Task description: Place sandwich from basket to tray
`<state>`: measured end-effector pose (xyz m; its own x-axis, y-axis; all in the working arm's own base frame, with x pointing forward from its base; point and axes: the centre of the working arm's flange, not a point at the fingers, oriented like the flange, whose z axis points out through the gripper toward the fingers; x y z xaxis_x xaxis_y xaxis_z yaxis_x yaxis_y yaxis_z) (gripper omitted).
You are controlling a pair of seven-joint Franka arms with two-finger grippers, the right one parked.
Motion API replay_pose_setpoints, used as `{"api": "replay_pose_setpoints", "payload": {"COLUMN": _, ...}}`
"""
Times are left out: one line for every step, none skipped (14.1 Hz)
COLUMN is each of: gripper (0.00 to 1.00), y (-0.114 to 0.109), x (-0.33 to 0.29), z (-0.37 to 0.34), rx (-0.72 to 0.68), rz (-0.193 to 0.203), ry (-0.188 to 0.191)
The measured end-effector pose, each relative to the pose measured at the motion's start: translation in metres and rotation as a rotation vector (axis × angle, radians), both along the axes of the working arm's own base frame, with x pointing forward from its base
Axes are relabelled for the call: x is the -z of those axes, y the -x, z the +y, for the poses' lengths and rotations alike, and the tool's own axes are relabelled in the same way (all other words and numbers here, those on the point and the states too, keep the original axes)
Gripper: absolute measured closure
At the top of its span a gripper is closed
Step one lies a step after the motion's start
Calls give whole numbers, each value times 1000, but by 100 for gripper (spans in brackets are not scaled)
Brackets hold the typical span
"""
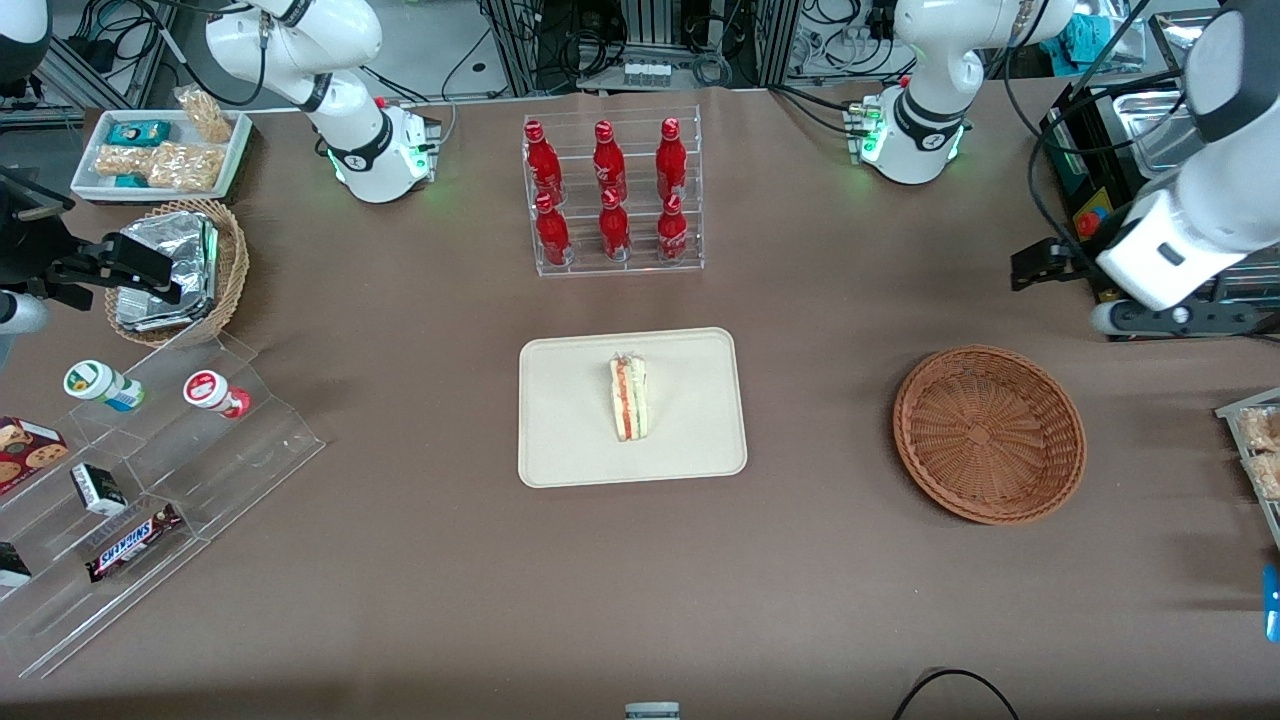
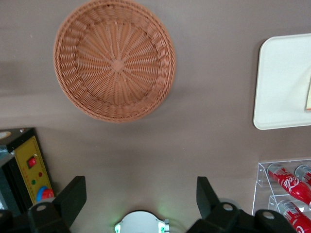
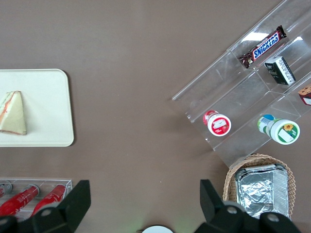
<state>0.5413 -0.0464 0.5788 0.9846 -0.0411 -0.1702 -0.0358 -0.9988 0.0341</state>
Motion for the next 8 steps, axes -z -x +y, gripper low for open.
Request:
{"api": "replay_pose_setpoints", "payload": {"gripper": 0, "y": -1, "x": -6, "z": 1, "rx": 2, "rz": -13, "ry": 1}}
{"api": "replay_pose_setpoints", "payload": {"gripper": 0, "y": -2, "x": -12, "z": 0, "rx": 4, "rz": -27, "ry": 2}}
{"api": "replay_pose_setpoints", "payload": {"gripper": 0, "y": -3, "x": -18, "z": 0, "rx": 5, "rz": -39, "ry": 3}}
{"api": "replay_pose_setpoints", "payload": {"gripper": 0, "y": -4, "x": -23, "z": 0, "rx": 6, "rz": -50, "ry": 1}}
{"api": "replay_pose_setpoints", "payload": {"gripper": 0, "y": -5, "x": -25, "z": 2, "rx": 6, "rz": -57, "ry": -8}}
{"api": "replay_pose_setpoints", "payload": {"gripper": 0, "y": -5, "x": -27, "z": 5, "rx": 3, "rz": -63, "ry": -20}}
{"api": "replay_pose_setpoints", "payload": {"gripper": 0, "y": -6, "x": -30, "z": 9, "rx": -3, "rz": -69, "ry": -26}}
{"api": "replay_pose_setpoints", "payload": {"gripper": 0, "y": -7, "x": -34, "z": 13, "rx": -9, "rz": -78, "ry": -28}}
